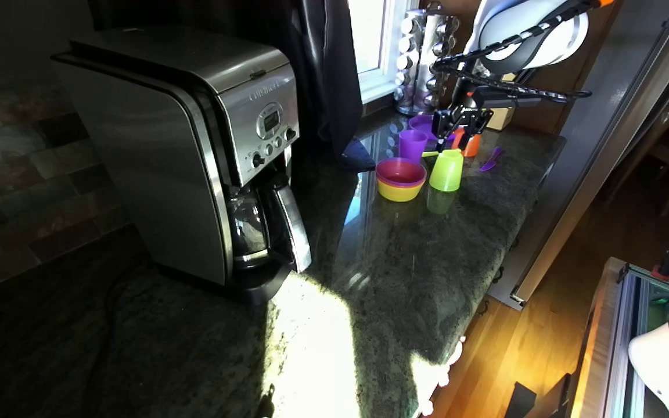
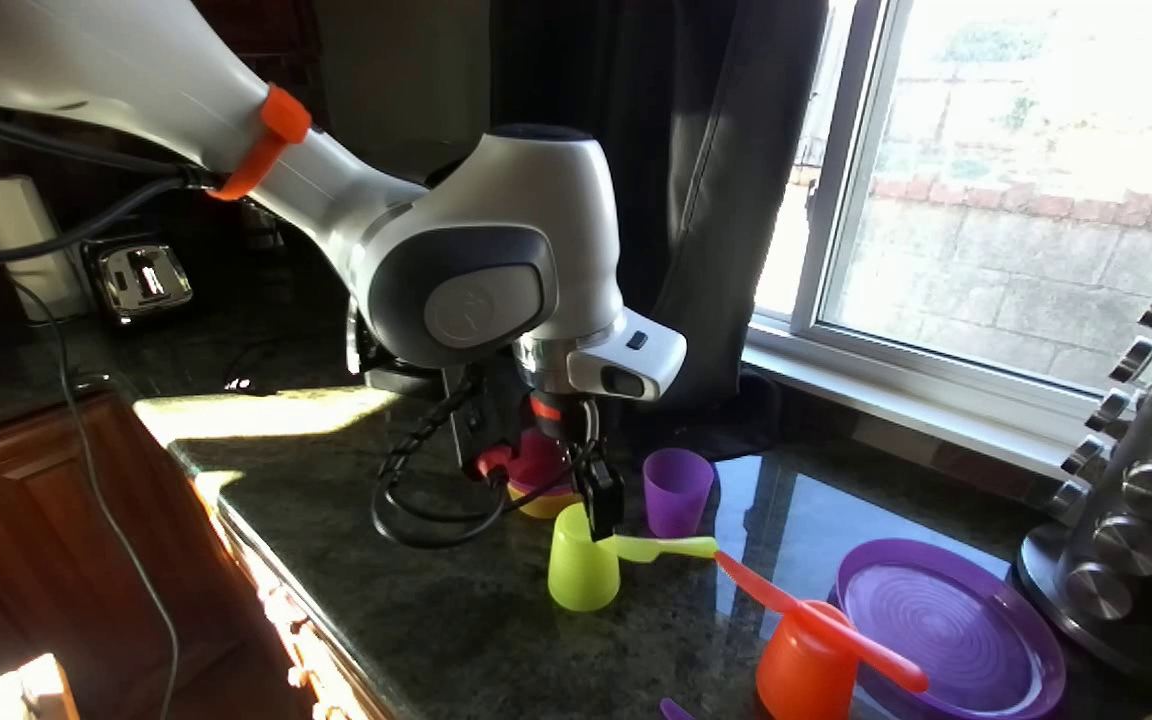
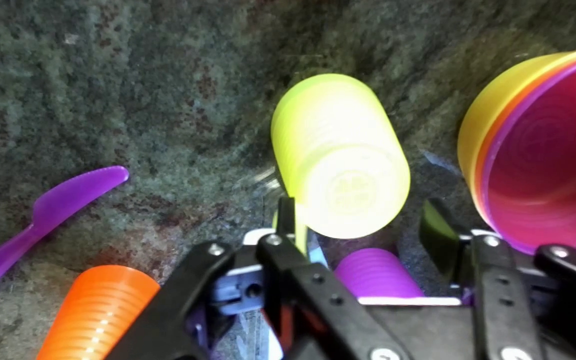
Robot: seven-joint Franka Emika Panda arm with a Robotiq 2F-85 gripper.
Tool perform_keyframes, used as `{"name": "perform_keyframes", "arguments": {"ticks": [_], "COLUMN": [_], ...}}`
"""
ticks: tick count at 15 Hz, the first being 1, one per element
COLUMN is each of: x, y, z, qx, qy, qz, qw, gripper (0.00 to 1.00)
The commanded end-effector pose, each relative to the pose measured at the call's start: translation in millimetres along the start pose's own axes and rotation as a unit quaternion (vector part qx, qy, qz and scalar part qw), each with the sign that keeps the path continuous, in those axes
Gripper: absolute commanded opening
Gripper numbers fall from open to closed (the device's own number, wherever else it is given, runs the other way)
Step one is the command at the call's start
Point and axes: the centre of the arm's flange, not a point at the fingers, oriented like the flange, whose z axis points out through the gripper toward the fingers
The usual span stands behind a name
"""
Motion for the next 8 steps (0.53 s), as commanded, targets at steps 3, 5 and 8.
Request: {"name": "perform_keyframes", "arguments": {"ticks": [3, 5, 8], "x": [0, 2, 10], "y": [-3, 0, 16], "z": [0, -3, -8], "qx": [0.003, 0.005, 0.014], "qy": [-0.004, 0.004, 0.025], "qz": [0.008, 0.009, 0.003], "qw": [1.0000, 0.9999, 0.9996], "gripper": [0.40, 0.58, 0.81]}}
